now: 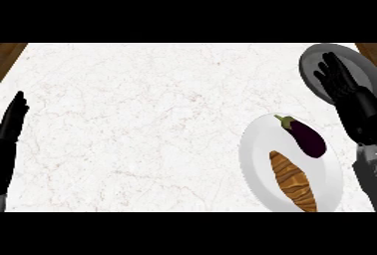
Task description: Pick the croissant from the plate and place it in the pan
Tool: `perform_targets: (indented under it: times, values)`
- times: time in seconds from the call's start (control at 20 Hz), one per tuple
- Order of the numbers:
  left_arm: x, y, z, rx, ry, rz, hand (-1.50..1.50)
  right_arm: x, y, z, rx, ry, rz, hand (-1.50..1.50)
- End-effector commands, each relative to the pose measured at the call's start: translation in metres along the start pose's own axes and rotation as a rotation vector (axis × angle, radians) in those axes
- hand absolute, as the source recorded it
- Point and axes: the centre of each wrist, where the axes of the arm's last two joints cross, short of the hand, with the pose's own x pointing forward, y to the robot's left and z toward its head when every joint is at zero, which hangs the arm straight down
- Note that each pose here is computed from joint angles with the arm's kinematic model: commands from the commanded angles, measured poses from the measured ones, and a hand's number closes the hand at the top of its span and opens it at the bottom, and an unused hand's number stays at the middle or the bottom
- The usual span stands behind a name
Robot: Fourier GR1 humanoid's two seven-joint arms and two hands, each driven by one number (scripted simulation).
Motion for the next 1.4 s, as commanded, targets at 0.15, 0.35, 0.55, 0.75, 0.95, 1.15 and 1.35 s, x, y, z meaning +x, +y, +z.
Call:
perform_targets:
  times: [0.15,0.35,0.55,0.75,0.95,1.15,1.35]
  values:
    - [0.023,-0.066,0.008,-0.143,-0.039,0.297,0.0,0.021,0.05,-0.011,0.547,-0.226,-0.26,1.5]
    - [0.034,-0.114,0.015,-0.259,-0.002,0.509,0.0,0.006,-0.022,-0.001,0.533,-0.194,-0.124,1.5]
    - [0.029,-0.121,0.019,-0.275,0.008,0.54,0.0,-0.028,-0.069,0.028,0.701,-0.225,-0.234,-1.5]
    - [0.038,-0.138,0.028,-0.286,-0.008,0.543,0.0,-0.007,-0.126,0.026,0.701,-0.301,-0.051,-1.5]
    - [0.027,-0.149,0.022,-0.313,-0.023,0.55,0.0,0.011,-0.106,-0.002,0.788,-0.318,0.094,-1.5]
    - [0.032,-0.141,0.022,-0.296,-0.028,0.534,0.0,0.028,-0.091,0.0,0.901,-0.302,0.239,-1.5]
    - [0.032,-0.137,0.012,-0.297,0.0,0.544,0.0,0.038,-0.058,-0.011,0.995,-0.272,0.392,-1.5]
